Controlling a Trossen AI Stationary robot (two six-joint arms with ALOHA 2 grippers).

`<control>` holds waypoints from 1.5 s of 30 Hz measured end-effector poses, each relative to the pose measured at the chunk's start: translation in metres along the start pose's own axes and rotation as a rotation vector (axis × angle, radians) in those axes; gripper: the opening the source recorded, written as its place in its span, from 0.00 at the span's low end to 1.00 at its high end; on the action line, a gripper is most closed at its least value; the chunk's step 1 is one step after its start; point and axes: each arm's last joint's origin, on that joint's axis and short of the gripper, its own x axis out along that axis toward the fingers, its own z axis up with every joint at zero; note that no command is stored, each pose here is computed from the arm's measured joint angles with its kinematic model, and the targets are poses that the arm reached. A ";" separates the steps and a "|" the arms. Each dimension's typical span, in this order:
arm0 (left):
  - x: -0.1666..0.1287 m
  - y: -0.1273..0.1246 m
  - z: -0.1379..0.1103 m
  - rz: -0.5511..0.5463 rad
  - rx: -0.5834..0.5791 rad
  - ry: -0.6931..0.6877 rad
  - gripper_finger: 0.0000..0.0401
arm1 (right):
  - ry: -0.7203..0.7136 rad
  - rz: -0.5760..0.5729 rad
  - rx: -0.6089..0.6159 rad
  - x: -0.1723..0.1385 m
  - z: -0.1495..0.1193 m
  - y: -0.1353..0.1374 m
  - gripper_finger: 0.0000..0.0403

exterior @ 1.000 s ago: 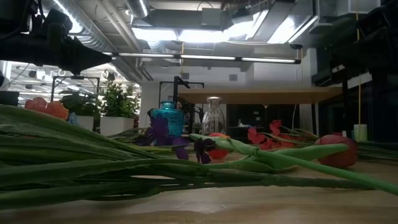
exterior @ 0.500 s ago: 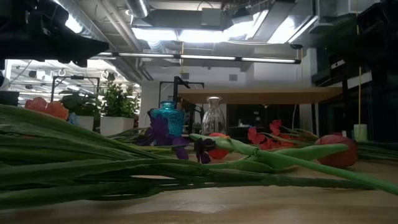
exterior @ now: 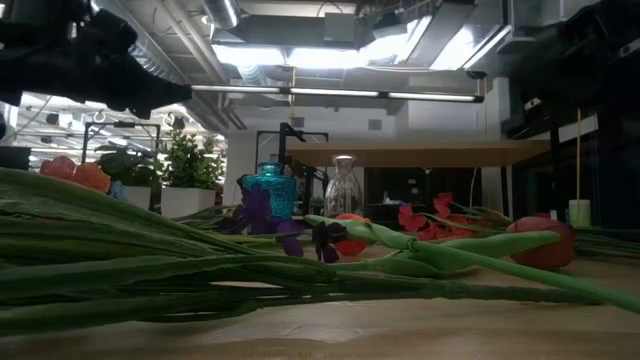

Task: Pick and place flowers into a vace then onto a shelf
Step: Put the red flowers into the transparent vase

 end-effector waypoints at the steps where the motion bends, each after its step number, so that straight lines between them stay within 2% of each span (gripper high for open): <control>1: 0.002 0.000 0.001 -0.001 0.000 0.017 0.01 | 0.004 -0.001 0.000 0.001 0.002 0.000 0.01; 9: 0.018 0.000 0.007 -0.012 0.050 0.118 0.01 | 0.060 -0.046 -0.002 0.012 0.011 0.000 0.00; 13: 0.022 -0.007 0.006 -0.084 0.056 0.150 0.00 | 0.134 -0.049 0.003 0.019 0.013 0.000 0.00; 15: 0.023 -0.013 0.005 -0.110 0.065 0.156 0.00 | 0.199 -0.055 0.009 0.023 0.015 0.001 0.00; 21: 0.026 -0.033 0.010 -0.067 0.094 0.099 0.00 | 0.377 -0.042 0.045 0.034 0.041 0.009 0.00; 24: 0.025 -0.045 0.010 -0.073 0.059 0.092 0.00 | 0.452 -0.030 0.074 0.039 0.050 0.017 0.00; 28: 0.025 -0.060 0.011 -0.059 0.050 0.092 0.00 | 0.533 -0.046 0.083 0.044 0.051 0.028 0.00; 32: 0.030 -0.078 0.023 -0.062 0.058 0.103 0.00 | 0.567 -0.044 0.095 0.049 0.049 0.039 0.00; 35: 0.037 -0.091 0.031 -0.101 0.092 0.136 0.01 | 0.584 -0.039 0.108 0.052 0.048 0.048 0.00; 38: 0.046 -0.103 0.037 -0.090 0.106 0.180 0.00 | 0.603 -0.057 0.112 0.054 0.048 0.056 0.00; 45: 0.062 -0.122 0.031 -0.065 0.070 0.334 0.01 | 0.653 -0.078 0.153 0.057 0.050 0.070 0.00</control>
